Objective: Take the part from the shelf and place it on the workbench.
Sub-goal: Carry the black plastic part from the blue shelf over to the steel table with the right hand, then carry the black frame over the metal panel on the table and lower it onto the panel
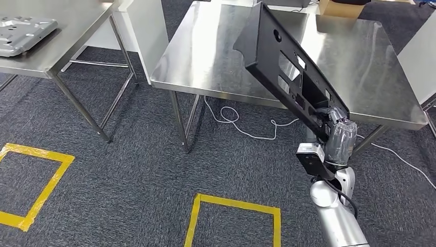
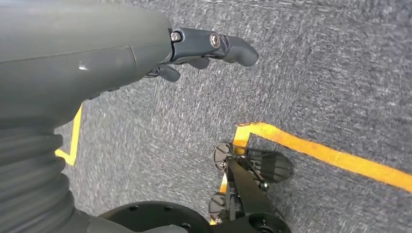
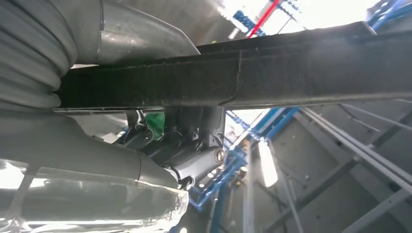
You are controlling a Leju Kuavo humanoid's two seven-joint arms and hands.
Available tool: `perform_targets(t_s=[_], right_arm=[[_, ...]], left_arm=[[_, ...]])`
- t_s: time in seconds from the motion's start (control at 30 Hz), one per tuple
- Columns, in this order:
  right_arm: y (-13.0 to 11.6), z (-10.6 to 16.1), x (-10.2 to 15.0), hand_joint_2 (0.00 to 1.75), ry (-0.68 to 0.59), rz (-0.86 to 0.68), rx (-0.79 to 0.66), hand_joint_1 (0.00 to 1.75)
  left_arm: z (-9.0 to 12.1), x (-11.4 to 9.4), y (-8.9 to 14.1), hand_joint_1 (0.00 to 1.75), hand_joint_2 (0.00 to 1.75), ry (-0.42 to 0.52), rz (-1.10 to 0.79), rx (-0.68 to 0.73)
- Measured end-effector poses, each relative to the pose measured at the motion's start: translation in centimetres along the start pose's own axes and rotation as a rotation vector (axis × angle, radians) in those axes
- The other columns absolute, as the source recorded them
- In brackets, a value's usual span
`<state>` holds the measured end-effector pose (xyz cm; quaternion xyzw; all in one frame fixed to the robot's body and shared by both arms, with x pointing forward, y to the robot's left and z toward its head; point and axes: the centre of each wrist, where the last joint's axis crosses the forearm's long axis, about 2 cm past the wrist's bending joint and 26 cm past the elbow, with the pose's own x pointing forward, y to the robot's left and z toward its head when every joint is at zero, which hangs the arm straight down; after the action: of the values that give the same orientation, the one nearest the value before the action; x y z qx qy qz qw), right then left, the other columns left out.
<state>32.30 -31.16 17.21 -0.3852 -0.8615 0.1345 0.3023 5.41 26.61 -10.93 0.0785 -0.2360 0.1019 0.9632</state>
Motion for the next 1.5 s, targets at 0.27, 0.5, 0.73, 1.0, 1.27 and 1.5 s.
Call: perform_targets(t_s=[0.27, 0.5, 0.73, 1.0, 1.27, 1.5], right_arm=[[-0.9, 0.5, -0.2, 1.75, 0.010, 0.037, -0.010, 1.75], [-1.1, 0.6, -0.2, 1.75, 0.008, 0.042, -0.016, 1.75], [-1.2, 0.7, -0.1, 1.75, -0.001, 0.064, -0.010, 1.75], [-2.0, 0.4, -0.4, 1.75, -0.071, 0.316, 0.035, 1.75], [-2.0, -0.1, -0.2, 1.75, -0.032, 0.411, 0.033, 1.75], [-1.6, -0.3, -0.3, 1.75, 0.029, 0.415, 0.031, 1.75]], left_arm=[[0.1, 0.0, -0.2, 0.00, 1.75, 0.000, -0.002, -0.013], [0.1, -0.1, -0.3, 0.00, 1.75, 0.002, -0.002, -0.014], [0.1, -0.2, -0.2, 0.00, 1.75, 0.002, -0.003, -0.013], [0.1, -0.2, -0.4, 0.00, 1.75, 0.000, -0.012, -0.022], [0.1, 0.1, -0.5, 0.00, 1.75, -0.006, -0.010, -0.026], [0.1, 0.1, -0.5, 0.00, 1.75, -0.006, -0.008, -0.024]])
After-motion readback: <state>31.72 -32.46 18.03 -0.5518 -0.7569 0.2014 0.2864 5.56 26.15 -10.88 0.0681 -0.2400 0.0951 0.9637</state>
